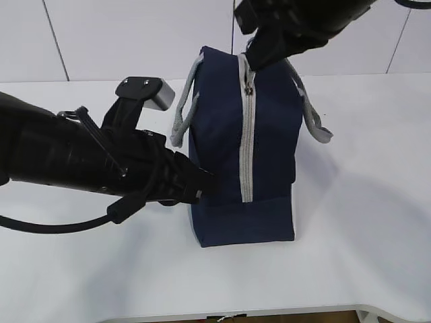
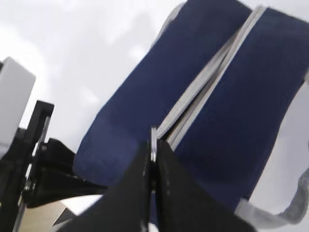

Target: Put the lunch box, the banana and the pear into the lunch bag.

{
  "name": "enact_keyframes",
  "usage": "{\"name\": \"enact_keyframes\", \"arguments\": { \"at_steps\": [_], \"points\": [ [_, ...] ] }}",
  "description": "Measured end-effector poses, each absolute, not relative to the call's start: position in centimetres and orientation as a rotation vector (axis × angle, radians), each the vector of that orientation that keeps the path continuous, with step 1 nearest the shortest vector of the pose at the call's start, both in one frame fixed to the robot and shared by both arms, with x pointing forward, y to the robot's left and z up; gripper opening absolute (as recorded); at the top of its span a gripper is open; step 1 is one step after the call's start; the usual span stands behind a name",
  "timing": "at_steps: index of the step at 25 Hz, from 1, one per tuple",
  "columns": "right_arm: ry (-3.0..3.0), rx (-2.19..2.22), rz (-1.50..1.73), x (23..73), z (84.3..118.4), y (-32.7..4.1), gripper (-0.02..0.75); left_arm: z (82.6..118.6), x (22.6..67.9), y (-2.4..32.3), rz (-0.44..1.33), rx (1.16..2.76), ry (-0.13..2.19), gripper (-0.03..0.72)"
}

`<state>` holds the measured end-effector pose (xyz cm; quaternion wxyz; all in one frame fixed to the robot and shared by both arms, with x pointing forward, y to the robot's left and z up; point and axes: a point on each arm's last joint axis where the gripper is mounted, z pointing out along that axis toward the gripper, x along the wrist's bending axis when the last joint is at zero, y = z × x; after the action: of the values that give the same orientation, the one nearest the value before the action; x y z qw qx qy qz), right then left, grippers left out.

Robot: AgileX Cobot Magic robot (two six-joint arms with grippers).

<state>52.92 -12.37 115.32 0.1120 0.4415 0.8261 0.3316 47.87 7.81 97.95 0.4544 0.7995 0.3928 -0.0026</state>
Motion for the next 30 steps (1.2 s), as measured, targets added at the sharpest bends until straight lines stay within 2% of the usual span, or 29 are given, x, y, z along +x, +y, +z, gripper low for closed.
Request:
{"name": "enact_keyframes", "arguments": {
  "at_steps": [11, 30],
  "points": [
    [2.367, 1.255, 0.970, 55.9, 116.4, -11.3, 0.018, 97.9, 47.9, 7.8, -0.003, 1.973, 0.972, -0.013],
    [2.271, 1.348, 0.965, 63.3, 115.3, -12.0, 0.018, 97.9, 47.9, 7.8, -0.003, 1.972, 0.973, -0.013]
  ]
}}
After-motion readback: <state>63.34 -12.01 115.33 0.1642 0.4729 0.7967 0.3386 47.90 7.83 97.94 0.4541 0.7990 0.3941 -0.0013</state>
